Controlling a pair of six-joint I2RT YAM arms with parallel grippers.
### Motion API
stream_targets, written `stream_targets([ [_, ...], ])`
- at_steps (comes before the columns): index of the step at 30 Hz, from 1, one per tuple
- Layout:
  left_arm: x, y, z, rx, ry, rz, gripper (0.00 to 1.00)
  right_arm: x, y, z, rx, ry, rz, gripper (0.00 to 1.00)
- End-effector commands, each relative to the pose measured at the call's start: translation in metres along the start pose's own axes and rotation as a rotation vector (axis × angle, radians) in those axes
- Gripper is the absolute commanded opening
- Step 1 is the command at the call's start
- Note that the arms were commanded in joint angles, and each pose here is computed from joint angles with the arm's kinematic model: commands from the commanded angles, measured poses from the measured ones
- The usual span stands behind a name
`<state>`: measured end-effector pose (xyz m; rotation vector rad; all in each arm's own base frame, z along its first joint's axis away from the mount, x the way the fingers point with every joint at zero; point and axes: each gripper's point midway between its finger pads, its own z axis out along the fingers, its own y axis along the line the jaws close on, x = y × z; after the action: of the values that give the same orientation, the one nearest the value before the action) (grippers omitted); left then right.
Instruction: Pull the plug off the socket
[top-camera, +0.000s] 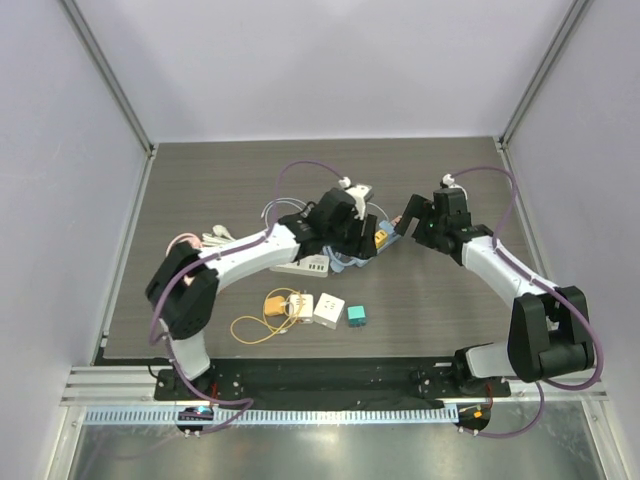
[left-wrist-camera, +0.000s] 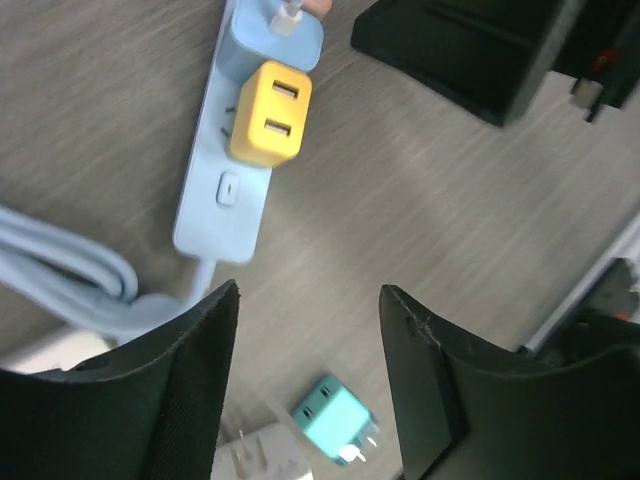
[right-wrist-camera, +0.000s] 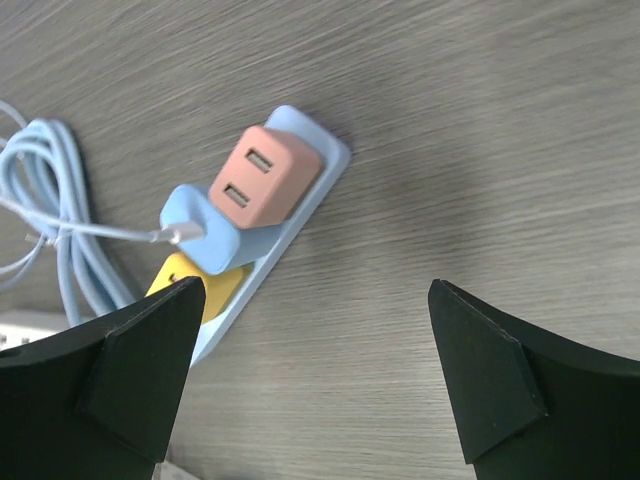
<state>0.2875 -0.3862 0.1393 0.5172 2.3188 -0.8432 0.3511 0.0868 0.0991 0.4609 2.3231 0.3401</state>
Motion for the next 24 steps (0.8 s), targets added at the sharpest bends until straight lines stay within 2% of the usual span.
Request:
stream_targets([
  [1,-0.022,-0.009,0.024,-0.053,-0.044,0.18,0.6,-0.01,0.022,-0.005,-0.147,-0.015,-0.092,1.0],
  [7,-0.03,-0.002,0.048,-0.097,-0.007,0.319,0.61,-0.019,0.016,-0.003,-0.19,0.001,-0.029,1.0],
  [12,-0.024,0.011,0.062,-0.163,0.008,0.384,0.61,-0.03,0.016,-0.004,-0.277,-0.024,0.054,1.0],
  [16,-0.023,0.017,0.075,-0.181,0.029,0.425,0.59,-0.018,0.013,0.006,-0.305,0.027,0.109,1.0],
  [17,-0.022,0.017,0.078,-0.181,0.035,0.428,0.59,-0.026,0.019,0.007,-0.343,-0.009,0.107,1.0],
  [19,-0.02,0.016,0.085,-0.169,0.044,0.429,0.57,-0.017,0.021,0.011,-0.367,0.023,0.13,1.0],
  [23,-0.02,0.011,0.097,-0.155,0.044,0.44,0.54,-0.022,0.01,0.013,-0.357,0.001,0.161,1.0],
  [24,-0.025,0.007,0.098,-0.15,0.032,0.444,0.5,-0.023,0.009,0.012,-0.351,-0.005,0.166,1.0],
])
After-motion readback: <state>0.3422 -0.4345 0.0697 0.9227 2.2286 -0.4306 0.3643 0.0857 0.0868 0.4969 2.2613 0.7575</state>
